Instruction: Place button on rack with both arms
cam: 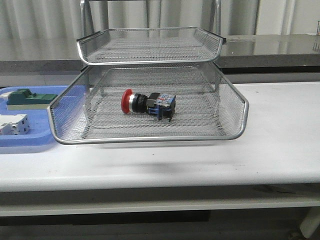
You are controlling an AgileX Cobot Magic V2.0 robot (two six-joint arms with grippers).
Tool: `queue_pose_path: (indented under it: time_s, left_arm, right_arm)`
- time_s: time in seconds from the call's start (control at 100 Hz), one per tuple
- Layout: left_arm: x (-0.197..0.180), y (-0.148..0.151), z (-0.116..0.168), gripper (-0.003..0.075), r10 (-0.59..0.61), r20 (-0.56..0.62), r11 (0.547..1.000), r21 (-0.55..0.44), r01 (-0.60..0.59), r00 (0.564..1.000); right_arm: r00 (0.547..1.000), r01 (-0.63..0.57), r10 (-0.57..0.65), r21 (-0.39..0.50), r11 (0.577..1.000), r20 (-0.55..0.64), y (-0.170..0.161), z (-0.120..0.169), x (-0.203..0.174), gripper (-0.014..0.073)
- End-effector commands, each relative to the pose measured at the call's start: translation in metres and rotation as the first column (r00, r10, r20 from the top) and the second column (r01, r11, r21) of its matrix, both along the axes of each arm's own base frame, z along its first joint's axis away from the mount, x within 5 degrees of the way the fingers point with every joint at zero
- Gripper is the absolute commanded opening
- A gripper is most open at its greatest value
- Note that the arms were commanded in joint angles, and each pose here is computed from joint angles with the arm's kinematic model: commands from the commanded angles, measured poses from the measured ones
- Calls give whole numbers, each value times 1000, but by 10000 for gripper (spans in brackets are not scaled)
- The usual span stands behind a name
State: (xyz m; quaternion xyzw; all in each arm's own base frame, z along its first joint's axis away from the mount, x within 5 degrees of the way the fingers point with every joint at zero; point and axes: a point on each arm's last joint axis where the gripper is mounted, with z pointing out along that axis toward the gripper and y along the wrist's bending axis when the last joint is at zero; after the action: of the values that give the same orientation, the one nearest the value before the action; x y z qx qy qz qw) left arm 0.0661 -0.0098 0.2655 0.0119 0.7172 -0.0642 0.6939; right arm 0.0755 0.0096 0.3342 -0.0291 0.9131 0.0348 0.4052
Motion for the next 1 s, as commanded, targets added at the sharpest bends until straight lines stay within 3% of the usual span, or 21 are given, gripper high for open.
queue_pose_path:
  time_s: [0.0, 0.16, 0.78, 0.99]
  left_arm:
    - [0, 4, 14, 203, 41, 80, 999, -35, -39, 996]
    - [0, 4, 14, -17, 41, 80, 999, -35, -39, 996]
    - [0, 4, 14, -20, 41, 79, 998, -42, -38, 996]
    - [0, 4, 14, -20, 41, 79, 998, -42, -38, 996]
  right_arm:
    - [996, 6, -6, -6, 1000, 87, -1, 14, 2, -66]
    - [996, 6, -6, -6, 1000, 87, -1, 14, 2, -66]
    - [996, 6, -5, -4, 1000, 91, -1, 14, 3, -66]
    - [987, -24, 12, 73, 997, 159, 7, 20, 15, -66]
